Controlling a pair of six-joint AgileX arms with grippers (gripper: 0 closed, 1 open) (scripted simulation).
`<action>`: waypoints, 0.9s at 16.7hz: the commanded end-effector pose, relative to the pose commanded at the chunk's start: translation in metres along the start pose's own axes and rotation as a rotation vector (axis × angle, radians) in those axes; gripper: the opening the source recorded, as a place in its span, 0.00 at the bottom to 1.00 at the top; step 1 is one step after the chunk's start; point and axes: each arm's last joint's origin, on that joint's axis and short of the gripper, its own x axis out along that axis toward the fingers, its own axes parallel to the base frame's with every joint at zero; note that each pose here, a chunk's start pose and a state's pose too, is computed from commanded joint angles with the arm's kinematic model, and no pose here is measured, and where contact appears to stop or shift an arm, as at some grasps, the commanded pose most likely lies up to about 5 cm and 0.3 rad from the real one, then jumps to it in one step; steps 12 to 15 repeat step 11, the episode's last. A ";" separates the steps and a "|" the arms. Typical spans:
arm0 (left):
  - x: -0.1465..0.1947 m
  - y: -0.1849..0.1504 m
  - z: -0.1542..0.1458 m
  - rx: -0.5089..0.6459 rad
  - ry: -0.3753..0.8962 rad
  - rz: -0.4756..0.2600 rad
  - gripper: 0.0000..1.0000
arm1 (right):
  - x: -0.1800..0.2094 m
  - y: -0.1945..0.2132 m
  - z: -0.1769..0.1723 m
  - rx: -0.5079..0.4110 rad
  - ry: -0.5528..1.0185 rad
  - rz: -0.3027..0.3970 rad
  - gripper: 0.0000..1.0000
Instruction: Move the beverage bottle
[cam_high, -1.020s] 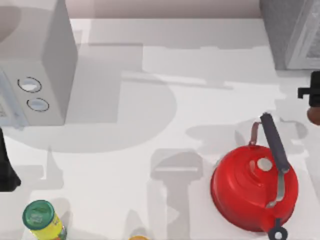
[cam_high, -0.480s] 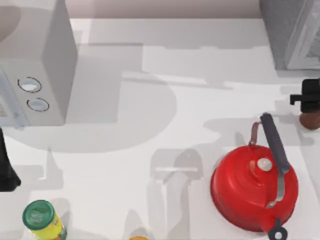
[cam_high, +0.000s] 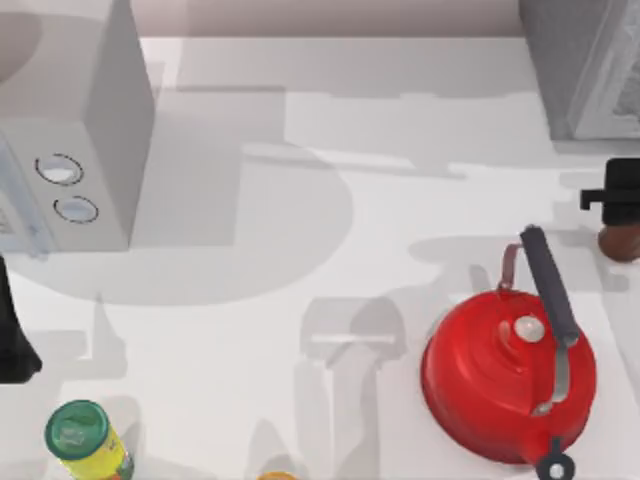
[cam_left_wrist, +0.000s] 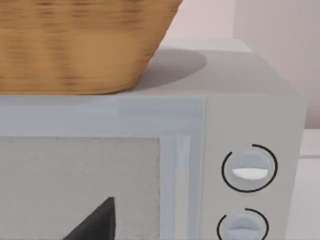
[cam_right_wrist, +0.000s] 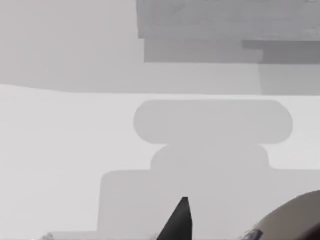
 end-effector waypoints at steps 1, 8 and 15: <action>0.000 0.000 0.000 0.000 0.000 0.000 1.00 | 0.000 0.000 0.000 0.000 0.000 0.000 0.68; 0.000 0.000 0.000 0.000 0.000 0.000 1.00 | 0.000 0.000 0.000 0.000 0.000 0.000 1.00; 0.000 0.000 0.000 0.000 0.000 0.000 1.00 | 0.000 0.000 0.000 0.000 0.000 0.000 1.00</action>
